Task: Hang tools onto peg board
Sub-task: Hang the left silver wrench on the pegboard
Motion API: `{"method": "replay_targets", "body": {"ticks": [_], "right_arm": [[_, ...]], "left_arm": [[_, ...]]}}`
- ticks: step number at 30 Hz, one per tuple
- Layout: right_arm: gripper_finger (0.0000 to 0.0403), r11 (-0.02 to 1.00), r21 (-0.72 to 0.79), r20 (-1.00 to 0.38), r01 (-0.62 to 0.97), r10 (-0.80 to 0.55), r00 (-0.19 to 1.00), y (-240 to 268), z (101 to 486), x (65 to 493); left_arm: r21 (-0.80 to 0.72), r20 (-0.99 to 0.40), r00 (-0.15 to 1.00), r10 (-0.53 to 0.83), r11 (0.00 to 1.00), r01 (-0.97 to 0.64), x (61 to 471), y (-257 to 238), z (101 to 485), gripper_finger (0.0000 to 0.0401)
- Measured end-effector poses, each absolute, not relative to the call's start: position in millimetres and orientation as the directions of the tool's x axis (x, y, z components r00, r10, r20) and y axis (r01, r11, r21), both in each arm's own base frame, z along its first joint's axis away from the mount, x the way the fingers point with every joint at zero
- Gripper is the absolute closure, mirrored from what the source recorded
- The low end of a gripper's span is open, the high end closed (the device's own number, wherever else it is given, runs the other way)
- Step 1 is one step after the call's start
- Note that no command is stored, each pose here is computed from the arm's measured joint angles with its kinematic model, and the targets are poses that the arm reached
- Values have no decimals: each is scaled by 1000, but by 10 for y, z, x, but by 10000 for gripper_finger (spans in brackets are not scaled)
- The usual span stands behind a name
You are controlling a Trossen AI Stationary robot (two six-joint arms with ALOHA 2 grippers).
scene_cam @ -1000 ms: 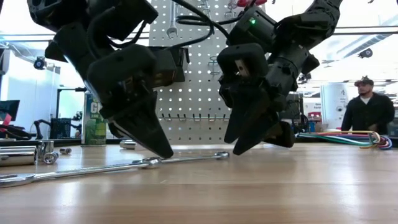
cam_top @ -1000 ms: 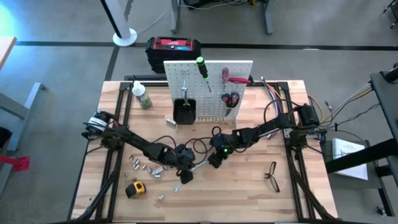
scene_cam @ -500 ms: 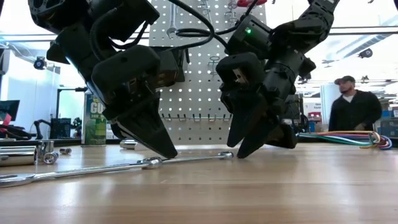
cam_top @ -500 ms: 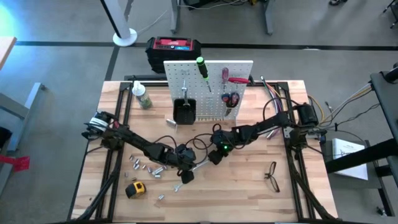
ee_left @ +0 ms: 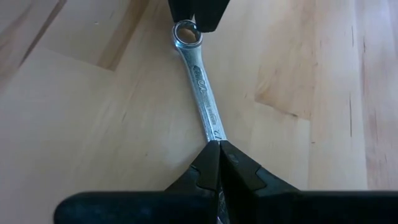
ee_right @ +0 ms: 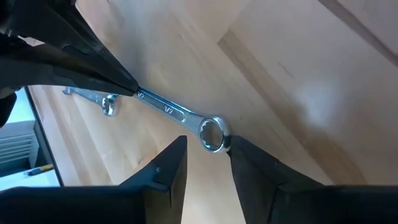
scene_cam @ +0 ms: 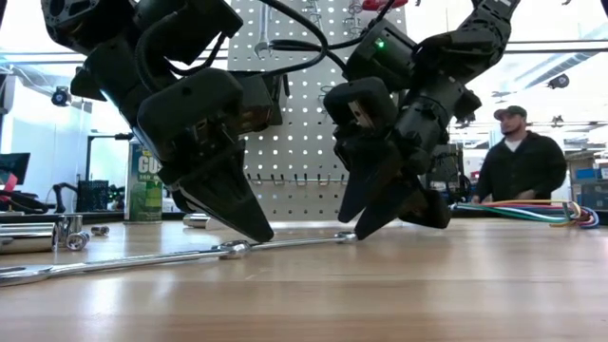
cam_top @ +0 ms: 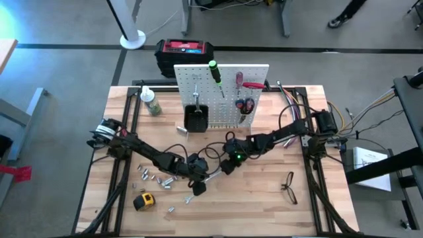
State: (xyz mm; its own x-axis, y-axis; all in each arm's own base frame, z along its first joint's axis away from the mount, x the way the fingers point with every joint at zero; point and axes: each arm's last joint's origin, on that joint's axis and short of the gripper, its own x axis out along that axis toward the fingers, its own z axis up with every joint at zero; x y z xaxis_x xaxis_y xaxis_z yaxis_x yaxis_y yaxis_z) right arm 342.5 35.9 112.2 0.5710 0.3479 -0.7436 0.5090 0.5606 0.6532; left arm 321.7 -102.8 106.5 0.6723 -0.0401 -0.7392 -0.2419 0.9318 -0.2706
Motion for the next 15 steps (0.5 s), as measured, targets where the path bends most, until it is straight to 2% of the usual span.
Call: {"method": "replay_targets", "body": {"ticks": [6,15], "right_arm": [[291,538,655,-748,531,360,557,373,1043,3421],[308,496,690,-723,528,426,545,384,912,3484]], "left_arm": [[-265,-733,680,-25,931,-252,3225,-1014,1067,401],[-286,-715,698,-25,922,-260,3288,-1023,919,401]]}}
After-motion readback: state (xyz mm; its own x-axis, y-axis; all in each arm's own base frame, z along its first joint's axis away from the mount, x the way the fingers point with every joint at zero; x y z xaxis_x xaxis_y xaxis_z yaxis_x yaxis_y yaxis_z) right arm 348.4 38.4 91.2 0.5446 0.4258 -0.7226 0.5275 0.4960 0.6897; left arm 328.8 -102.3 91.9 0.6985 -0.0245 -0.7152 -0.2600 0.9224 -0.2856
